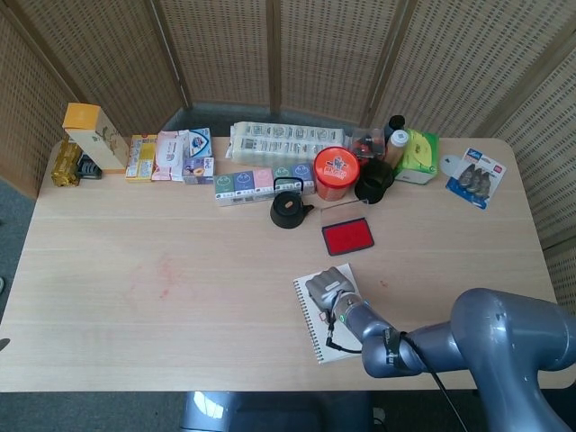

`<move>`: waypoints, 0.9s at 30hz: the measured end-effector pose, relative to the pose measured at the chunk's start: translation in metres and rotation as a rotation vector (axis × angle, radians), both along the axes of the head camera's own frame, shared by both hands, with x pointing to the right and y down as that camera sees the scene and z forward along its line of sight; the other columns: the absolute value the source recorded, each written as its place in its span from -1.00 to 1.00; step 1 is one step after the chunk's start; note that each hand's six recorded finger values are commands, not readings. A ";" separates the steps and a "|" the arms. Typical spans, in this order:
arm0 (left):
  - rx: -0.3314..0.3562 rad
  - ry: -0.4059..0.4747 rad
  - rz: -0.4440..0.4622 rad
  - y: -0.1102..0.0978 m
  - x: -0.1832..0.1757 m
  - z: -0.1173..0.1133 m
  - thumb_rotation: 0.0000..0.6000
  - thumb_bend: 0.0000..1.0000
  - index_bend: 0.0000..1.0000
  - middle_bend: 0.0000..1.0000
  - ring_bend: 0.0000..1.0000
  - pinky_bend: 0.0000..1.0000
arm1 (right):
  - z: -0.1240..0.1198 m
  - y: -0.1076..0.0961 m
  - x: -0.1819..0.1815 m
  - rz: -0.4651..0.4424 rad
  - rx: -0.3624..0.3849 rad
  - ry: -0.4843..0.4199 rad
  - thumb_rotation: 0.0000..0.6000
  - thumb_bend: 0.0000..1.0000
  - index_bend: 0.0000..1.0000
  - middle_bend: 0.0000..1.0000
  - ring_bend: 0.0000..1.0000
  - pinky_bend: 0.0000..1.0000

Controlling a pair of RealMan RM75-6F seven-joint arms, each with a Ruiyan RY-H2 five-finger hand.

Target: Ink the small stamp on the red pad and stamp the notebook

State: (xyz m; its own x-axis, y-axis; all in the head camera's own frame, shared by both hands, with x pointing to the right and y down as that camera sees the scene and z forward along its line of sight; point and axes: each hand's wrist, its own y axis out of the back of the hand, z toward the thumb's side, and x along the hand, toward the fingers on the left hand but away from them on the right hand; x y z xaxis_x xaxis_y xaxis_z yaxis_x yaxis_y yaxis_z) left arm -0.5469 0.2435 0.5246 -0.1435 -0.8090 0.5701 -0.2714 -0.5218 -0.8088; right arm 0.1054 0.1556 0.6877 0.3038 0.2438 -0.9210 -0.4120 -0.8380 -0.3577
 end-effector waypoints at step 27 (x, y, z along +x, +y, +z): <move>-0.011 -0.007 0.020 0.001 0.006 0.003 1.00 -0.94 -1.00 -1.00 -0.99 -1.00 | -0.044 -0.071 0.089 0.165 0.245 0.117 1.00 -0.15 0.38 0.98 1.00 1.00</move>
State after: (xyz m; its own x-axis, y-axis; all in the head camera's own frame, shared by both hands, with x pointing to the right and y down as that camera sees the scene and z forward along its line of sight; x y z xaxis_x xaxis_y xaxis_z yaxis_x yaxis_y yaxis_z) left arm -0.5411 0.2449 0.5279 -0.1310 -0.8055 0.5779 -0.2551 -0.5359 -0.8048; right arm 0.1946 0.0845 0.6441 0.1372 0.4996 -0.8553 -0.3278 -0.7920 -0.5151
